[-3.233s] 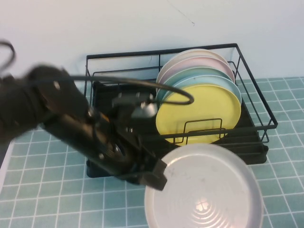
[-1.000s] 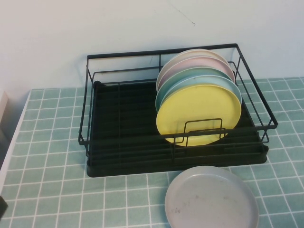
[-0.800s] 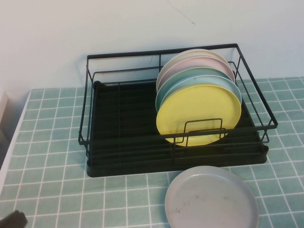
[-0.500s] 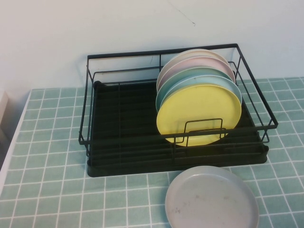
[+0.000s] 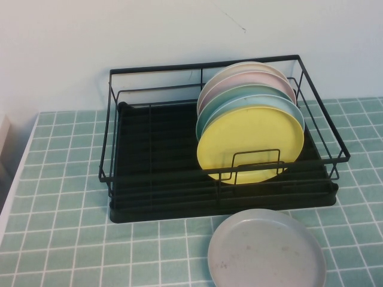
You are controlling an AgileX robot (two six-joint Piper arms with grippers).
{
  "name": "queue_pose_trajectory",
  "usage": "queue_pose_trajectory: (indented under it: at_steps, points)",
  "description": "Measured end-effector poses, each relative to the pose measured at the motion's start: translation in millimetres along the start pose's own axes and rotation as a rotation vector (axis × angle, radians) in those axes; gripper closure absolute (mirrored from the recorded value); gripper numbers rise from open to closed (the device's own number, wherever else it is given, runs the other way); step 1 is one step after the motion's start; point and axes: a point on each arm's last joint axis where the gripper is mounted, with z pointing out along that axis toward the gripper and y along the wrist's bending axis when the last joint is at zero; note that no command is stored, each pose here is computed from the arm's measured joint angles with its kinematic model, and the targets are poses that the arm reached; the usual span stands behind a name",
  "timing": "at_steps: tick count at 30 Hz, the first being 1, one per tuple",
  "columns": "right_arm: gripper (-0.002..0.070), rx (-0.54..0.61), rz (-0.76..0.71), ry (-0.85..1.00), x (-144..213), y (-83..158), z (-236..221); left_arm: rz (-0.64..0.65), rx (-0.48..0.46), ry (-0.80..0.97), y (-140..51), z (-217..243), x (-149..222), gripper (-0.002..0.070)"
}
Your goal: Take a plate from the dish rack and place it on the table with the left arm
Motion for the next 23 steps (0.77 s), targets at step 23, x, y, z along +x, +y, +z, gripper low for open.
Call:
queue_pose_trajectory:
  at_steps: [23]
  points:
    - [0.0678, 0.000, 0.000, 0.000, 0.0, 0.0, 0.0, -0.039, -0.121, -0.087, 7.0, -4.3, -3.5, 0.0677]
